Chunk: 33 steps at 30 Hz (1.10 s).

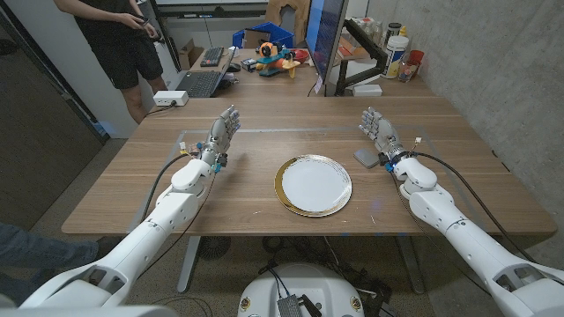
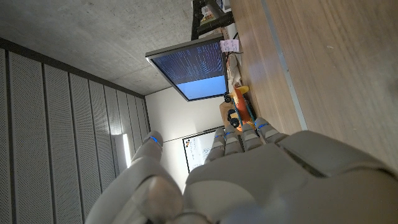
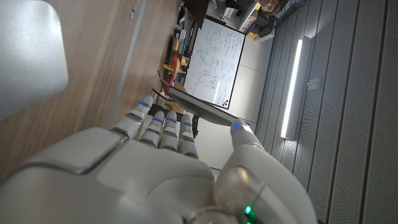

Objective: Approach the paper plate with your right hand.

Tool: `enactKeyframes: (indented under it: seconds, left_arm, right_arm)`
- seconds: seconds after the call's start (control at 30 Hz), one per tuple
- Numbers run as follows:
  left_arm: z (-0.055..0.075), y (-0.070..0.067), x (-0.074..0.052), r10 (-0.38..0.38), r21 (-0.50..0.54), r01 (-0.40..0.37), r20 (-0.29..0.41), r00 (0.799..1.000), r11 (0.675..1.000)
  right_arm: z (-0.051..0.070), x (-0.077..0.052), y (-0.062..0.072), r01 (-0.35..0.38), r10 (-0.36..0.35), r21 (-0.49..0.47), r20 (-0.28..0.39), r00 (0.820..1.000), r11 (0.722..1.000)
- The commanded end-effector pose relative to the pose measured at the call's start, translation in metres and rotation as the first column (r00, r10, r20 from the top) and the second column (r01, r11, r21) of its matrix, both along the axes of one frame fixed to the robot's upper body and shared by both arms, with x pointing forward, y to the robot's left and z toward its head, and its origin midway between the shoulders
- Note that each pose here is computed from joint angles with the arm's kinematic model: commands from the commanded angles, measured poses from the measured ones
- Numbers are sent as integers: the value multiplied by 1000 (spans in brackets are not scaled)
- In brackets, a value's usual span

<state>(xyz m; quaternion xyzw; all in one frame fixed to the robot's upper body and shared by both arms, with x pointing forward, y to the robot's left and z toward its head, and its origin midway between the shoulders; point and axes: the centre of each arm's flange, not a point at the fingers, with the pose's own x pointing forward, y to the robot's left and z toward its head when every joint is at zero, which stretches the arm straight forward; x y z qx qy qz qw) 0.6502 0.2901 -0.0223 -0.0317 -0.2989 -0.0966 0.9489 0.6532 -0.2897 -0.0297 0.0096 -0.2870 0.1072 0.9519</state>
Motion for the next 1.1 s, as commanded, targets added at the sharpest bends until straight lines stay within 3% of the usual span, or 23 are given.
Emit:
enactKeyframes:
  seconds: [0.03, 1.1]
  left_arm:
    - [-2, -5, 0, -9, 41, 10, -15, 1000, 999]
    - [-7, 1, -4, 4, 45, -3, -21, 1000, 999]
  right_arm:
    - [-1, -1, -5, 5, -5, 29, 0, 1000, 1000]
    - [3, -4, 0, 5, -5, 5, 22, 1000, 1000]
